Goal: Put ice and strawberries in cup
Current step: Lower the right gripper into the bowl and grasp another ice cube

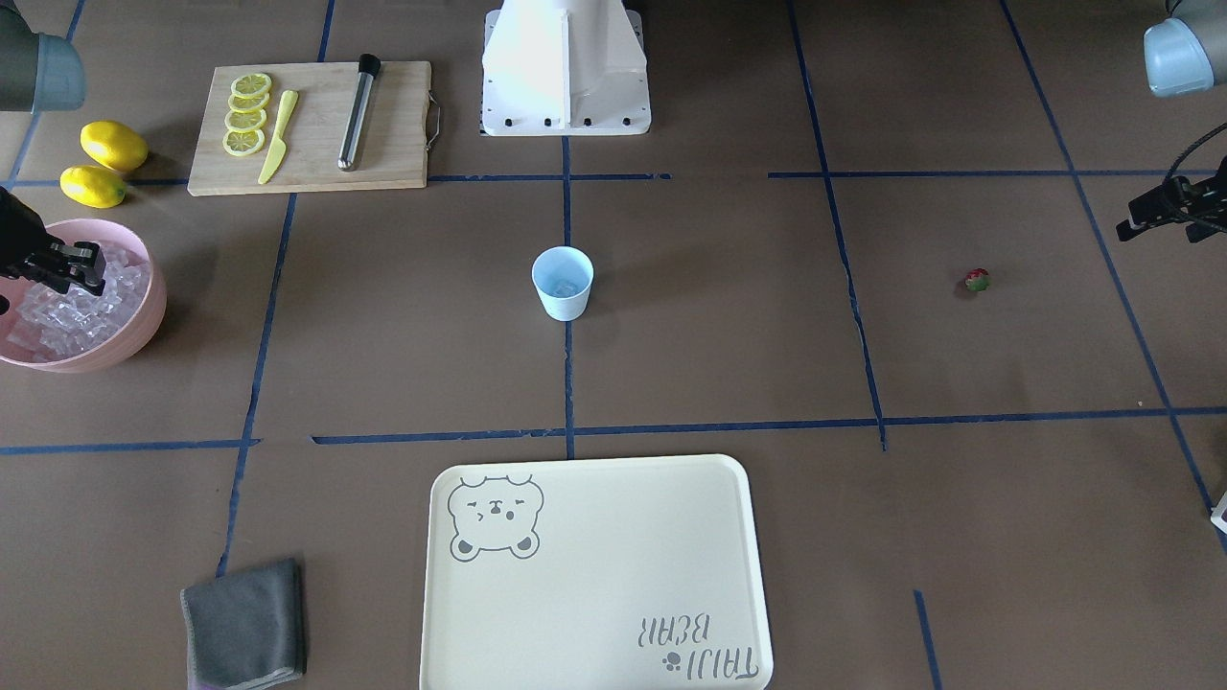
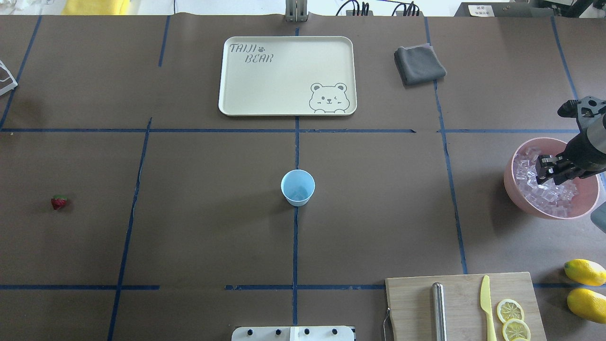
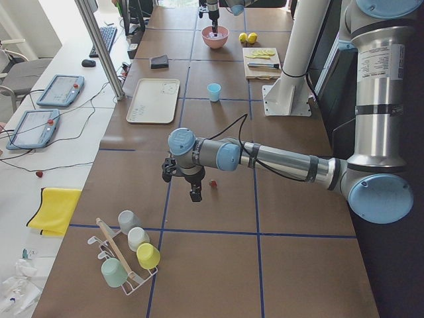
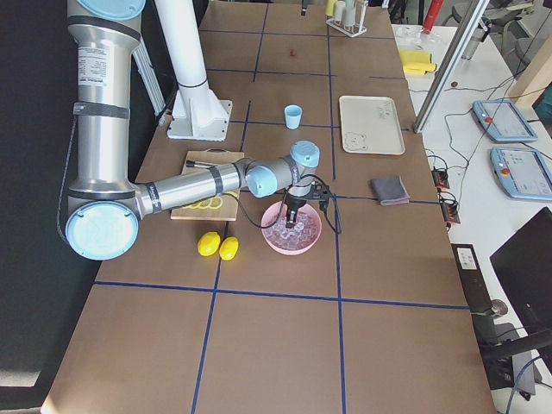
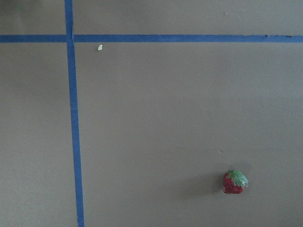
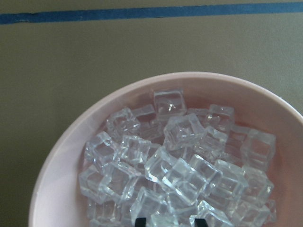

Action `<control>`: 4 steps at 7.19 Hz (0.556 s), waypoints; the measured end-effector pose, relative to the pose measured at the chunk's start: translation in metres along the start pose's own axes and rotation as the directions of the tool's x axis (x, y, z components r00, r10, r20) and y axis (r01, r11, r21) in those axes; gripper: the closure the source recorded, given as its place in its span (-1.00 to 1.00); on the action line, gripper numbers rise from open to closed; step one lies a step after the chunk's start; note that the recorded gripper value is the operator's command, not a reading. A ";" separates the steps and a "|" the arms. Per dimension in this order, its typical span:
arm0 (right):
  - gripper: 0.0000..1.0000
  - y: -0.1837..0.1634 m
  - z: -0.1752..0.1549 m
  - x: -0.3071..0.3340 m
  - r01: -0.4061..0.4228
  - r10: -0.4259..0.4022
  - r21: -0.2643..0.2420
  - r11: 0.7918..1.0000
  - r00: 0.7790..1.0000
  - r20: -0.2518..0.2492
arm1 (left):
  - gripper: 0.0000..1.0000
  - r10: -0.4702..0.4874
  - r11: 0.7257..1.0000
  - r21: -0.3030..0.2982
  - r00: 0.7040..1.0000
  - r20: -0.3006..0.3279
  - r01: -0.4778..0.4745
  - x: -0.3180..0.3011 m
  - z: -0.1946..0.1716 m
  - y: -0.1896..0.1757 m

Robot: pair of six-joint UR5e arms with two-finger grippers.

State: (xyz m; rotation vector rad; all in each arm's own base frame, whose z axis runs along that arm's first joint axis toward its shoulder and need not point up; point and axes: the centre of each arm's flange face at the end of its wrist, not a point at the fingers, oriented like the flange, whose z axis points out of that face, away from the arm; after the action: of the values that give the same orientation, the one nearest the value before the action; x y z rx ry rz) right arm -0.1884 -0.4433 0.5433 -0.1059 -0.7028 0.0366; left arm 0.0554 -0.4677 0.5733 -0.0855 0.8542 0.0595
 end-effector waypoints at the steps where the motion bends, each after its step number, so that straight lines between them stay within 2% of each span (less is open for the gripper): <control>1: 0.45 0.000 0.001 0.000 -0.001 0.001 -0.001 1.000 1.000 0.000 | -1.00 0.001 1.000 0.001 1.000 0.000 -0.001 0.000 0.000 0.000; 4: 0.93 0.001 0.000 -0.002 0.002 -0.002 -0.003 1.000 1.000 0.006 | -1.00 -0.001 1.000 -0.004 1.000 0.000 0.001 -0.005 0.001 0.007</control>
State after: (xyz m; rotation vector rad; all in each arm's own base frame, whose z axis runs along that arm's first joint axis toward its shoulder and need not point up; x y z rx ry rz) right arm -0.1894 -0.4429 0.5418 -0.1085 -0.7089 0.0341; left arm 0.0529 -0.4604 0.5773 -0.0902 0.8537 0.0603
